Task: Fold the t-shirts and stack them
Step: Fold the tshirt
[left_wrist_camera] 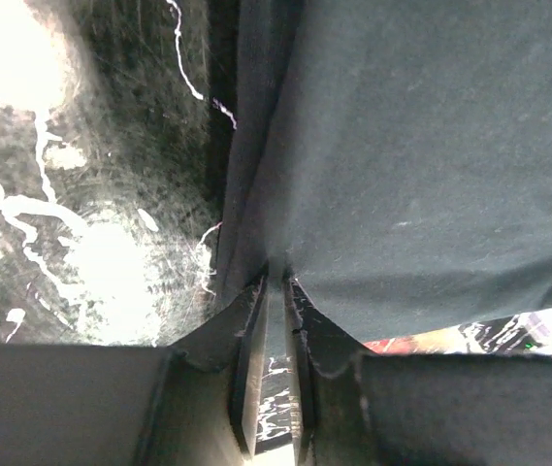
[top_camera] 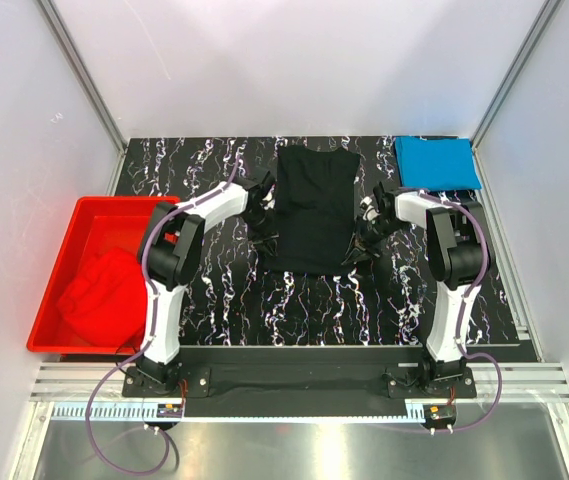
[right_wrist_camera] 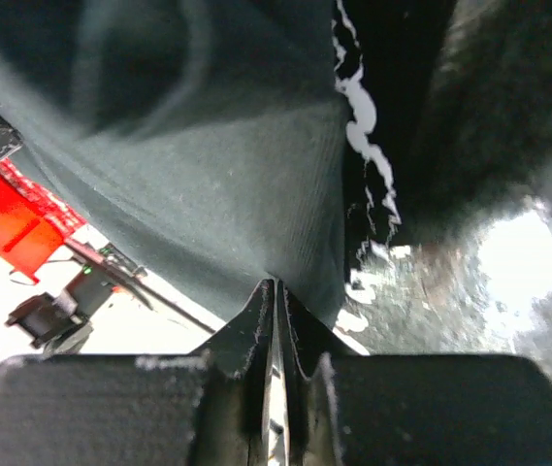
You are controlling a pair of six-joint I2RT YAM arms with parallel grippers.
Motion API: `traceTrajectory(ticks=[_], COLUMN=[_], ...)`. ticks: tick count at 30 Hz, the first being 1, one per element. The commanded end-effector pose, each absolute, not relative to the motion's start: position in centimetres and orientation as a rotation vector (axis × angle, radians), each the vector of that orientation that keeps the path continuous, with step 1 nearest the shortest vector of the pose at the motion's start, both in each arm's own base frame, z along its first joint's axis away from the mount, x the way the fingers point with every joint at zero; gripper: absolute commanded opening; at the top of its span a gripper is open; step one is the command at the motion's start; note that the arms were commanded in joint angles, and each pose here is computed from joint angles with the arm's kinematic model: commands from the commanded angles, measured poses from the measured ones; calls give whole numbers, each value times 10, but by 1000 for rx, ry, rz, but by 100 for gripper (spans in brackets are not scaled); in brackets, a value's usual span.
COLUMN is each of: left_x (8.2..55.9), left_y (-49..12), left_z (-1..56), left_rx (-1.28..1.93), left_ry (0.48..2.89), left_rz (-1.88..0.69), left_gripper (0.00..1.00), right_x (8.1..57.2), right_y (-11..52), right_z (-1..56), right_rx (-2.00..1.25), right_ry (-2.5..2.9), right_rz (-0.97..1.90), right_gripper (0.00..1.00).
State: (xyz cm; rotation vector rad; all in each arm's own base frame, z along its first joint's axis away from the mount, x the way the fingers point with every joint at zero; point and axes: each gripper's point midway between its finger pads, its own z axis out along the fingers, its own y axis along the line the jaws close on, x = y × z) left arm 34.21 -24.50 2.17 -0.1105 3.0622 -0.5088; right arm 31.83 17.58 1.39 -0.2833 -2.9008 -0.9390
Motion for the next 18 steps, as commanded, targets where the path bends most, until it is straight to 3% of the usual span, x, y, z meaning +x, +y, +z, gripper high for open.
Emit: traceTrajectory(ticks=[1,7,11,18], left_x=[339,320,309,298], left_y=[-221,-246,-257,-226], left_z=[40,73,48,-4], left_rx=[-46,-94,-162,-254], left_ry=[3027,3012,3068,3161], left_rz=[-332,-582,-682,-511], left_gripper=[21,30,30,29], right_x=[332,316,309,282], right_y=[167,206,207,180], right_z=[47,73,56,12], right_rx=[-183,-114,-162,-231], right_ry=[-3058,-2973,-2939,-2911], right_rz=[-875,-1041,-1058,-947], right_gripper=[10,11,11,9])
